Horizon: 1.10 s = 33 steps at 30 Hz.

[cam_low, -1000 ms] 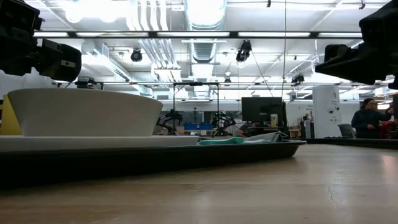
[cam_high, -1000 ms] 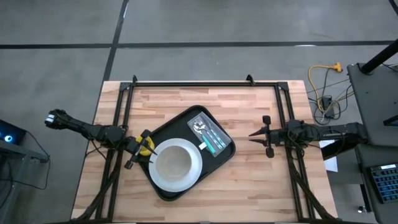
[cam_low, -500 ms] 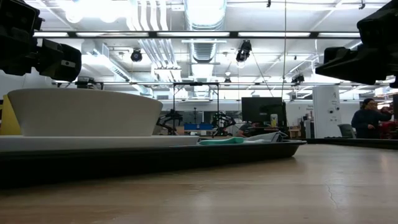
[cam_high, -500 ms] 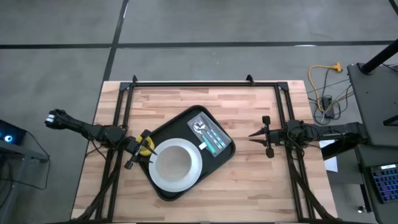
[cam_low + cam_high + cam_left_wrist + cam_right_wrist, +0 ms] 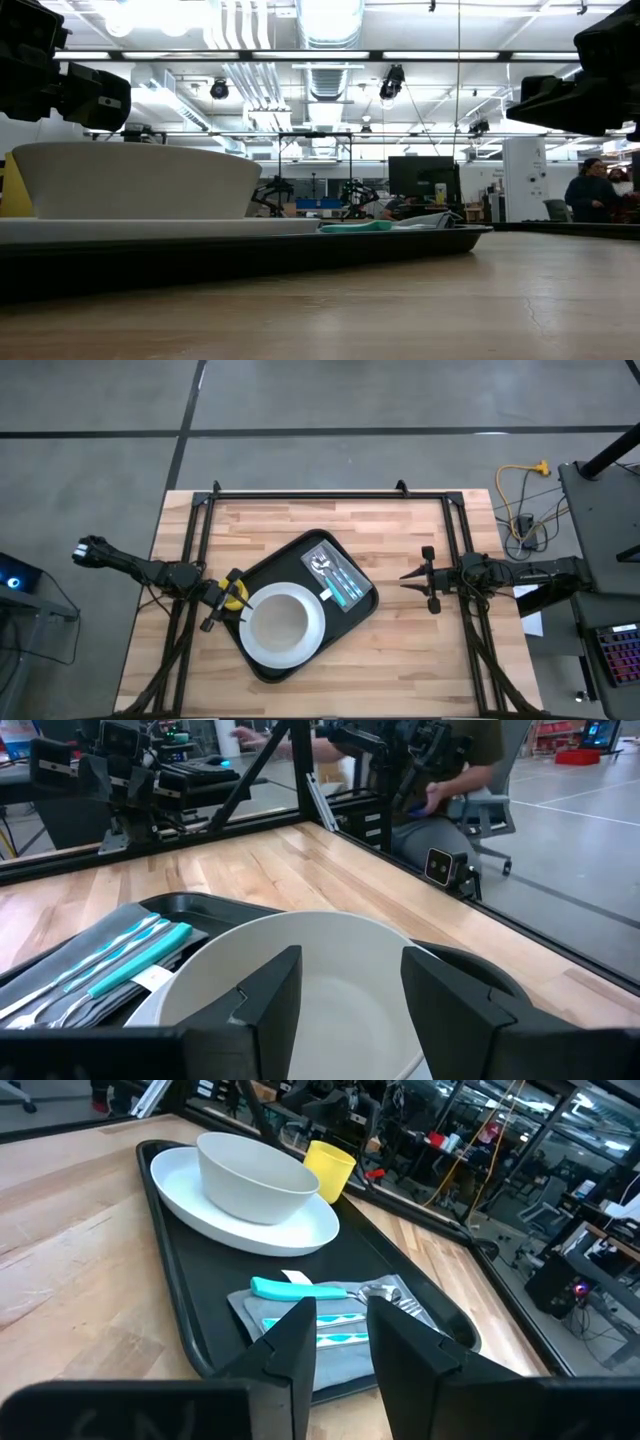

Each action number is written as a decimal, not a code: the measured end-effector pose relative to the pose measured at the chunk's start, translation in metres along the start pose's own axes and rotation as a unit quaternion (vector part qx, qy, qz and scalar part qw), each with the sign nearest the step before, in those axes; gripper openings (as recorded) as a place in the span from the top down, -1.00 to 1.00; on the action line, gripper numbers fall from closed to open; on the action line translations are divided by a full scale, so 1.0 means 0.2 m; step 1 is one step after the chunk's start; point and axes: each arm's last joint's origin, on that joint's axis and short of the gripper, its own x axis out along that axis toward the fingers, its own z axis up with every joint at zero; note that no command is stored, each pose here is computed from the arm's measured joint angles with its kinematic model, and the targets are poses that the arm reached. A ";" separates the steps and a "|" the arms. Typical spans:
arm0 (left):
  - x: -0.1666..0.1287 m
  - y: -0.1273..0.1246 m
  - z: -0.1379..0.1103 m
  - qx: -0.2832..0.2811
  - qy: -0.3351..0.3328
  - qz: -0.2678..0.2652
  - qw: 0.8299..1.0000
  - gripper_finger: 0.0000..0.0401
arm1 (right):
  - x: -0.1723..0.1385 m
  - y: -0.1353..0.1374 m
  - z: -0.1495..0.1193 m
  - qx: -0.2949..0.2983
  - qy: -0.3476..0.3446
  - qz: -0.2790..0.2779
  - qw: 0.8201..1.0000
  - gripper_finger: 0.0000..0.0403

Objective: Set up tray
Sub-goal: Return to Home Position

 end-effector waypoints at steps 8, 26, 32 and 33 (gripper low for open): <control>0.00 0.00 0.00 0.000 0.000 0.000 1.000 0.20 | 0.00 0.00 0.00 0.000 0.000 0.000 1.000 0.63; 0.00 0.00 0.00 0.000 0.000 0.000 1.000 0.20 | 0.00 0.00 0.00 -0.001 0.000 0.000 1.000 0.59; 0.00 0.00 0.00 0.000 0.000 0.000 1.000 0.21 | 0.00 0.00 0.00 0.001 0.000 0.001 1.000 0.59; 0.00 0.00 0.00 0.000 0.000 0.000 1.000 0.20 | 0.00 0.00 0.00 0.001 0.000 0.000 1.000 0.60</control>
